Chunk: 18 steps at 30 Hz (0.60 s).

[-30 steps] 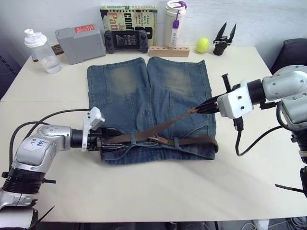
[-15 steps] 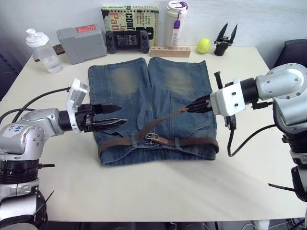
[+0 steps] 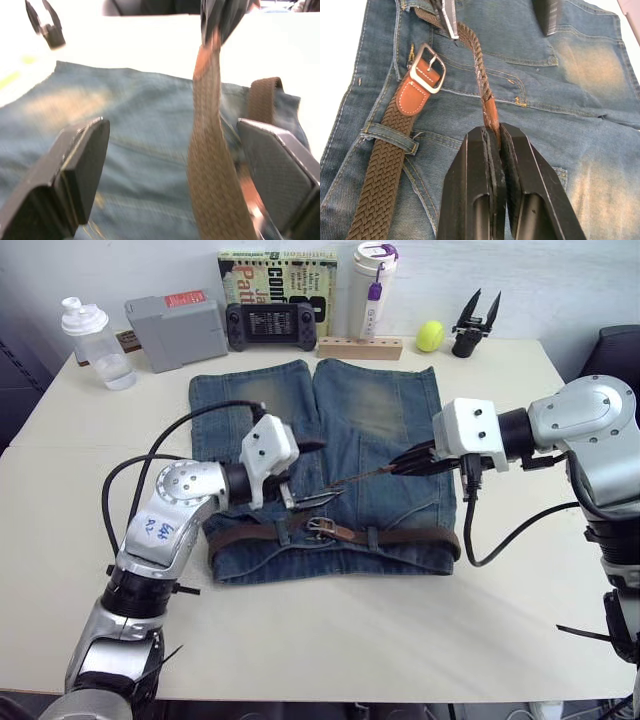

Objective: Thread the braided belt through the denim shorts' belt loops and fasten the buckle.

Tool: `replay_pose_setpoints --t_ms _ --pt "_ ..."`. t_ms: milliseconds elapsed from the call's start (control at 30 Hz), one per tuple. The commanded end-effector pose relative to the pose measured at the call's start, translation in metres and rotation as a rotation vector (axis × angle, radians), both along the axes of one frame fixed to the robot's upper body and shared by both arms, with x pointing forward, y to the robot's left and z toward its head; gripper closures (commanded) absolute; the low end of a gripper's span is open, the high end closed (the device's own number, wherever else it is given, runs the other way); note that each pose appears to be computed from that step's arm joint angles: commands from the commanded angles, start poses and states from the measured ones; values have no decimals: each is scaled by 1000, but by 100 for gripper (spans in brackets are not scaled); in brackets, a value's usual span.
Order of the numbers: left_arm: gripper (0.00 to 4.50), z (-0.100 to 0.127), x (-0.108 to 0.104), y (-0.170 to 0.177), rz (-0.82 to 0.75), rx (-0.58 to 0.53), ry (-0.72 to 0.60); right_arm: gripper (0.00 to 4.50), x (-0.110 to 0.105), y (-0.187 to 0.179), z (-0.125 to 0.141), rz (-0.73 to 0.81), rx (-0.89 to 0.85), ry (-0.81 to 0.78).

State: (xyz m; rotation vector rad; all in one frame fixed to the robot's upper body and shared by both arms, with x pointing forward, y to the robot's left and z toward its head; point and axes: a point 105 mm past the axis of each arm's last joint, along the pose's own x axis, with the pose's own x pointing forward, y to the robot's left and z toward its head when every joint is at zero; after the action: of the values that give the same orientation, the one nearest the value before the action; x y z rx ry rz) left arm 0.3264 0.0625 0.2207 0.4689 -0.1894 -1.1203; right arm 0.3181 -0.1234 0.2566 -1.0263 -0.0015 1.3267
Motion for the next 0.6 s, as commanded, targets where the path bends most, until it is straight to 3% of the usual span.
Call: replay_pose_setpoints --t_ms 33,133,233,367,500,533,600 --pt "6 -2 0 -11 2 20 -63 450 -7 2 14 8 29 -46" --pt "6 -9 0 -20 0 5 -52 450 -9 2 14 5 37 -43" --pt "82 -12 0 -26 -6 9 -70 450 -9 2 14 -11 44 -39" --pt "254 -15 -1 -28 -29 36 -82 450 -9 1 13 -25 44 -37" --pt "427 -5 0 -25 -32 -28 -40 450 -5 -1 11 -98 89 13" --pt "446 -4 0 -24 -31 -40 -27 450 -4 -2 11 -121 107 35" --pt "450 -6 2 -19 -14 -75 46 369 -5 -2 14 -164 174 67"
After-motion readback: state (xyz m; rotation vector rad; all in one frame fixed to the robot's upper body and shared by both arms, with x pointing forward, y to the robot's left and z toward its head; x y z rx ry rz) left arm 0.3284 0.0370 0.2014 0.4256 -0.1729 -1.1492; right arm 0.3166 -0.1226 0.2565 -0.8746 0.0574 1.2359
